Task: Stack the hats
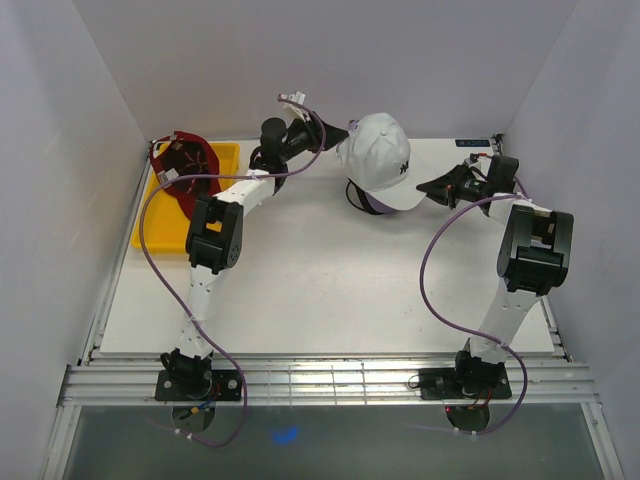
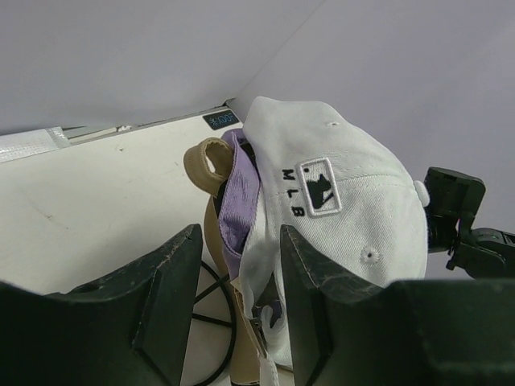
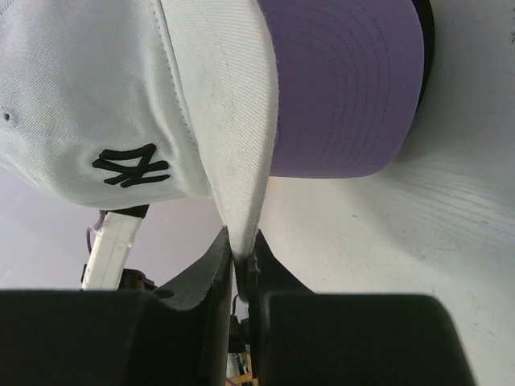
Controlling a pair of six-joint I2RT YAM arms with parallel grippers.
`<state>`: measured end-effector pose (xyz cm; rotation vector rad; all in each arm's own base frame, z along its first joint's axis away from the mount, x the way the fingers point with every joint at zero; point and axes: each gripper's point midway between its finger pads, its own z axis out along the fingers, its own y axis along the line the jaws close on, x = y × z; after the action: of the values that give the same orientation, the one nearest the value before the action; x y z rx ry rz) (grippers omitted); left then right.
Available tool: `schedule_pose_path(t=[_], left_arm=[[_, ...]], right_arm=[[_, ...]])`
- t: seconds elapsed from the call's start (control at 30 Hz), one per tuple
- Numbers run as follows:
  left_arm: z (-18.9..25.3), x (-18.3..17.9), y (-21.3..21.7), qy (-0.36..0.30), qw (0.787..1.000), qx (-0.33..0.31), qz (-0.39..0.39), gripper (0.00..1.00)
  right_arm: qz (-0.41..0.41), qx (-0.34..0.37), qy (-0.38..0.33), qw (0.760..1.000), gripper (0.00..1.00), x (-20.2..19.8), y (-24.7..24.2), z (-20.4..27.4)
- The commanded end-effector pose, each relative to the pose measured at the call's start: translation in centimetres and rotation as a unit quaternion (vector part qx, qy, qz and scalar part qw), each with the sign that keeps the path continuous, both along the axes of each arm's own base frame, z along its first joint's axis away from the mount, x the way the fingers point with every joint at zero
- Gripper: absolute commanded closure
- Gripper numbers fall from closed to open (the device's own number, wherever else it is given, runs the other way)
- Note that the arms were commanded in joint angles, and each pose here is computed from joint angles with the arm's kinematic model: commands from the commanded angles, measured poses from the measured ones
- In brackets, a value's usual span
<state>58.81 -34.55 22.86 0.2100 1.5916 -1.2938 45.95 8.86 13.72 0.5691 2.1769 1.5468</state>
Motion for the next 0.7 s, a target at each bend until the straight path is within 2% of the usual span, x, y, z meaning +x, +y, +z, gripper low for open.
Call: schedule_pose_path(t=[0.0,0.3,0.67], left_arm=[[6.8,-1.0,0.8,-0.068,0.997,-0.022,-0.001,0.46],[7.9,-1.4,1.4,-0.087,0.996,-0.037,0.01,0.46],[8.6,-2.1,-0.1,-0.099,0.992,-0.058,-0.048,0.44]], right_arm=[[-0.032,-0.042,0.074,0.996,0.92,-0.4,-0.9,-5.0],[-0.031,-0.044,0.069,0.996,0.92,-0.2,-1.0,-4.9],[-0.03,-0.045,0.086,0.995,0.92,-0.6,-0.9,-5.4]])
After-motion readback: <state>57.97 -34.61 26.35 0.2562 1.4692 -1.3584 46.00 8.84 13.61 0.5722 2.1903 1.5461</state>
